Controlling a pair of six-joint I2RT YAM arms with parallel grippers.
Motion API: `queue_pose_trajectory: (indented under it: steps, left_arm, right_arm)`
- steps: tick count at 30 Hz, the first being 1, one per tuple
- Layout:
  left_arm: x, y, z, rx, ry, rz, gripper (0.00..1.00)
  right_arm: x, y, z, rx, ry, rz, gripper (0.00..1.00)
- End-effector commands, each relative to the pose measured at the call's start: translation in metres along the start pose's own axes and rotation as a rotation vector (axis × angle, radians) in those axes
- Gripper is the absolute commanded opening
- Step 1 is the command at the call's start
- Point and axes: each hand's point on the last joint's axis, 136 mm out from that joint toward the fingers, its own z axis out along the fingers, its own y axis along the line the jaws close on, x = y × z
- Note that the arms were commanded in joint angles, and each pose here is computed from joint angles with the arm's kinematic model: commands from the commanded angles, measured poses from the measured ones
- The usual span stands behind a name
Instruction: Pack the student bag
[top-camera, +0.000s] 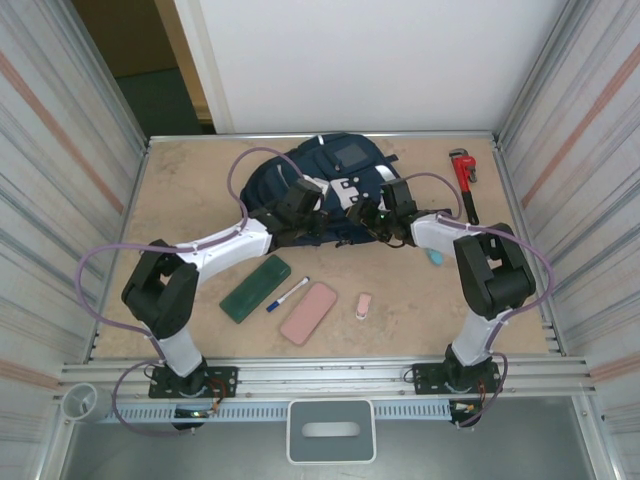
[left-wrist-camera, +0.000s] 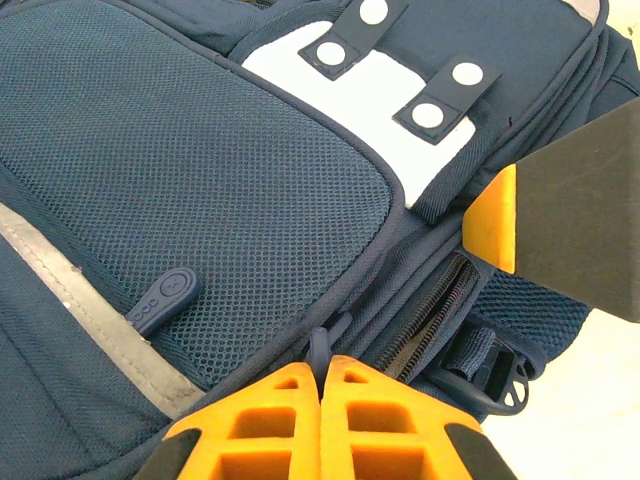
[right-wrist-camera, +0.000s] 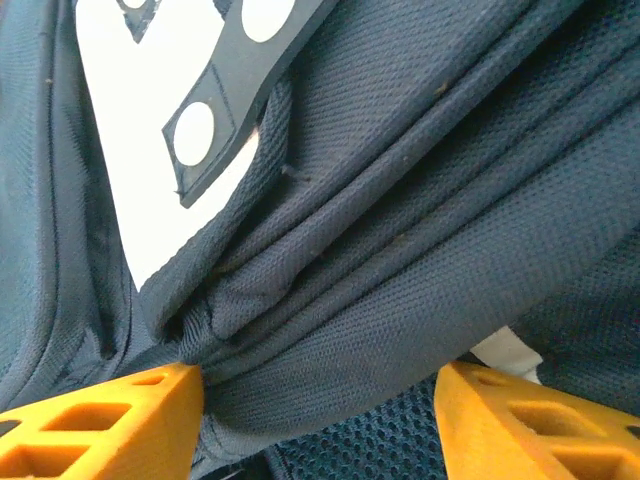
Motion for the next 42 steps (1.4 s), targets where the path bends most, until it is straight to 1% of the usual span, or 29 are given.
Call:
queue_pose_trajectory:
  steps: [1, 4, 6, 9, 12, 16, 20, 22, 24, 28, 31, 34, 37, 39, 42]
  left_arm:
    - [-0.022, -0.015, -0.012, 0.050, -0.081, -0.001, 0.00]
    - [-0.015, -0.008, -0.012, 0.014, -0.071, 0.031, 0.00]
    - [-0.015, 0.000, -0.015, -0.024, -0.079, 0.062, 0.00]
    - [-0.013, 0.017, -0.016, -0.091, -0.077, 0.104, 0.00]
    - [-0.012, 0.039, -0.021, -0.162, -0.073, 0.121, 0.00]
    - [-0.013, 0.067, -0.027, -0.225, -0.077, 0.104, 0.00]
    - [-0.012, 0.094, -0.028, -0.288, -0.068, 0.087, 0.00]
    - [-0.013, 0.096, -0.029, -0.285, -0.067, 0.084, 0.00]
    - [-0.018, 0.084, -0.032, -0.226, -0.084, 0.071, 0.00]
    - [-0.029, 0.043, -0.037, -0.052, -0.136, 0.015, 0.00]
    - [-0.040, 0.014, -0.040, 0.041, -0.157, 0.001, 0.00]
    - [-0.048, -0.011, -0.038, 0.094, -0.162, 0.018, 0.00]
    - [-0.049, -0.034, -0.032, 0.158, -0.152, 0.020, 0.00]
    - [-0.050, -0.043, -0.028, 0.169, -0.149, 0.030, 0.00]
    - [-0.051, -0.051, -0.022, 0.185, -0.142, 0.035, 0.00]
  right_arm:
    - [-0.015, -0.009, 0.008, 0.041, -0.060, 0.016, 0.48]
    - [-0.025, -0.016, 0.001, 0.061, -0.098, -0.004, 0.22]
    - [-0.032, -0.019, -0.004, 0.069, -0.119, -0.016, 0.12]
    - [-0.042, -0.021, -0.014, 0.058, -0.133, -0.033, 0.04]
    - [-0.048, -0.020, -0.024, 0.027, -0.135, -0.064, 0.00]
    - [-0.053, -0.018, -0.035, -0.004, -0.126, -0.105, 0.00]
    - [-0.057, -0.013, -0.040, -0.043, -0.077, -0.152, 0.00]
    - [-0.058, -0.009, -0.040, -0.060, -0.038, -0.170, 0.00]
    - [-0.059, -0.003, -0.035, -0.094, 0.018, -0.172, 0.00]
    - [-0.063, 0.026, -0.025, -0.196, 0.077, -0.149, 0.06]
    - [-0.067, 0.042, -0.021, -0.194, 0.098, -0.160, 0.11]
    - [-0.075, 0.033, -0.026, -0.098, 0.095, -0.189, 0.21]
    - [-0.079, 0.011, -0.043, 0.014, 0.046, -0.213, 0.33]
    - [-0.073, 0.003, -0.057, 0.032, 0.020, -0.214, 0.40]
    - [-0.047, -0.001, -0.070, 0.016, 0.019, -0.200, 0.51]
